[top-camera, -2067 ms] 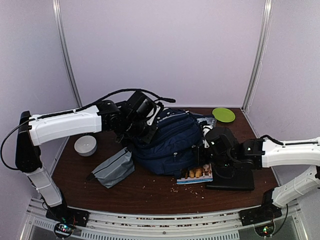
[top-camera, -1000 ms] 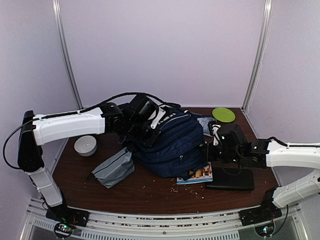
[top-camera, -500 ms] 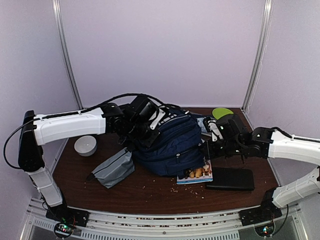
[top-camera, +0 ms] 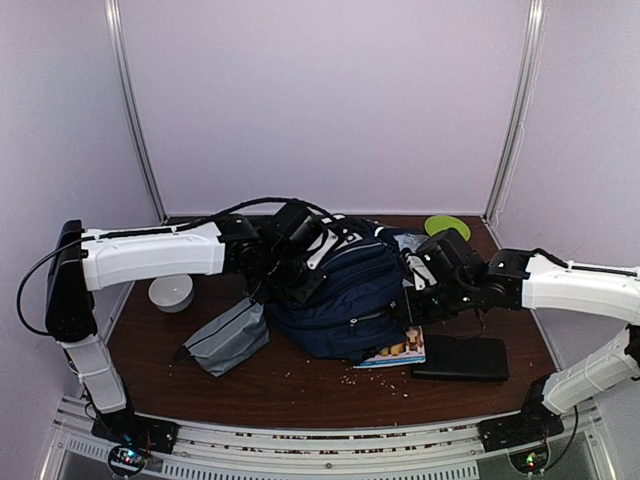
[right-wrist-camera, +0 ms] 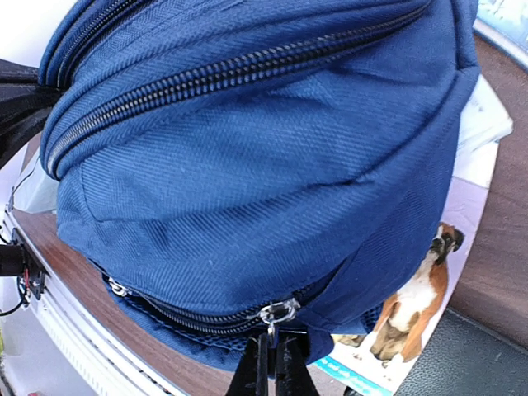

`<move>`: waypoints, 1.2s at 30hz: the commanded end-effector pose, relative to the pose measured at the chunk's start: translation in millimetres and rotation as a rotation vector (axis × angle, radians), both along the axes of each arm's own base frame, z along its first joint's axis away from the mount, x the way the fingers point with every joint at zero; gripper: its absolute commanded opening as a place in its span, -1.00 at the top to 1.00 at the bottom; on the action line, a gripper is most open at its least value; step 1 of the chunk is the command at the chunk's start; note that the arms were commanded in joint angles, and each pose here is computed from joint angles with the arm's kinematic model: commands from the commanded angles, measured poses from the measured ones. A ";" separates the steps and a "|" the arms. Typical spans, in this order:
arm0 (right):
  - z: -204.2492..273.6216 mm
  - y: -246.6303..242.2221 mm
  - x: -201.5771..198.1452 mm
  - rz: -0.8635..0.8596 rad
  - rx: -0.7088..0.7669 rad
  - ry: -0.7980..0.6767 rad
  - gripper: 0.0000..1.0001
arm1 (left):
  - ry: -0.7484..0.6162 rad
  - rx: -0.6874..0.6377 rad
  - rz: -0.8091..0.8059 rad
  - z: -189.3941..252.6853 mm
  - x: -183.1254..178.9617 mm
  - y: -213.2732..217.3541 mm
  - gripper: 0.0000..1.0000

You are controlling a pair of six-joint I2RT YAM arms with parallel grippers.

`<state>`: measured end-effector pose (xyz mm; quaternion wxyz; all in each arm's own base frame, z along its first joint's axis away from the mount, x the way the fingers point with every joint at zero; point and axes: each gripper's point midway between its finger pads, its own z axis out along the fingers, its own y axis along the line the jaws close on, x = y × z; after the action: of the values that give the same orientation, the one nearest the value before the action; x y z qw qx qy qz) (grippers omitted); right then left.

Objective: Pack the student bag
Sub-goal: Unzip the student bag at the center of the board.

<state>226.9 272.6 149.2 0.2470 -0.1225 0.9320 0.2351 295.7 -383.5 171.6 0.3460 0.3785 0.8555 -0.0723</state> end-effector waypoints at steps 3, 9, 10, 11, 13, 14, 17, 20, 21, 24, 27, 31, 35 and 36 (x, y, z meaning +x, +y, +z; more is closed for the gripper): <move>26.5 20.8 -9.0 0.054 0.129 0.043 1.00 | -0.116 -0.084 0.047 19.3 22.0 -12.5 1.00; 2.5 -3.5 -24.3 0.085 0.002 0.077 1.00 | -0.148 -0.066 0.056 25.6 26.2 -8.8 1.00; -2.1 -7.0 -26.9 0.087 -0.011 0.080 1.00 | -0.151 -0.066 0.055 26.9 26.4 -8.7 1.00; -8.2 -10.5 -29.2 0.088 -0.025 0.086 1.00 | -0.154 -0.068 0.055 28.8 26.6 -8.6 1.00; -22.1 -18.8 -33.7 0.084 -0.056 0.101 1.00 | -0.160 -0.065 0.054 30.5 26.7 -7.9 1.00; -26.5 -21.3 -34.9 0.082 -0.064 0.105 1.00 | -0.165 -0.062 0.054 31.6 27.2 -7.0 1.00; -37.1 -26.8 -37.2 0.080 -0.091 0.112 1.00 | -0.177 -0.048 0.052 32.4 27.8 -4.7 1.00; -41.3 -31.2 -37.6 0.080 -0.115 0.110 0.97 | -0.186 -0.034 0.054 32.8 28.2 -1.9 1.00; -40.3 -32.3 -36.4 0.075 -0.118 0.103 0.87 | -0.186 -0.030 0.053 32.4 28.2 -0.9 1.00; -35.1 -32.8 -34.3 0.059 -0.098 0.081 0.53 | -0.183 -0.028 0.050 31.2 26.8 -0.3 1.00; -26.9 -29.2 -32.6 0.047 -0.036 0.048 0.28 | -0.176 -0.029 0.048 29.4 25.7 -0.5 1.00; -15.2 -27.7 -28.3 0.019 0.070 -0.040 0.06 | -0.168 -0.034 0.043 28.8 23.9 -0.6 1.00; 8.9 -29.8 -21.9 -0.015 0.233 -0.200 -0.17 | -0.166 -0.036 0.040 29.6 22.5 0.2 1.00; 11.1 -31.9 -20.1 -0.028 0.247 -0.224 -0.20 | -0.166 -0.039 0.039 30.4 22.3 0.1 1.00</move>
<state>189.7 235.6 128.6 0.2762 -0.1280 0.9102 0.2807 299.2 -379.5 168.6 0.3630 0.3938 0.8437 -0.0352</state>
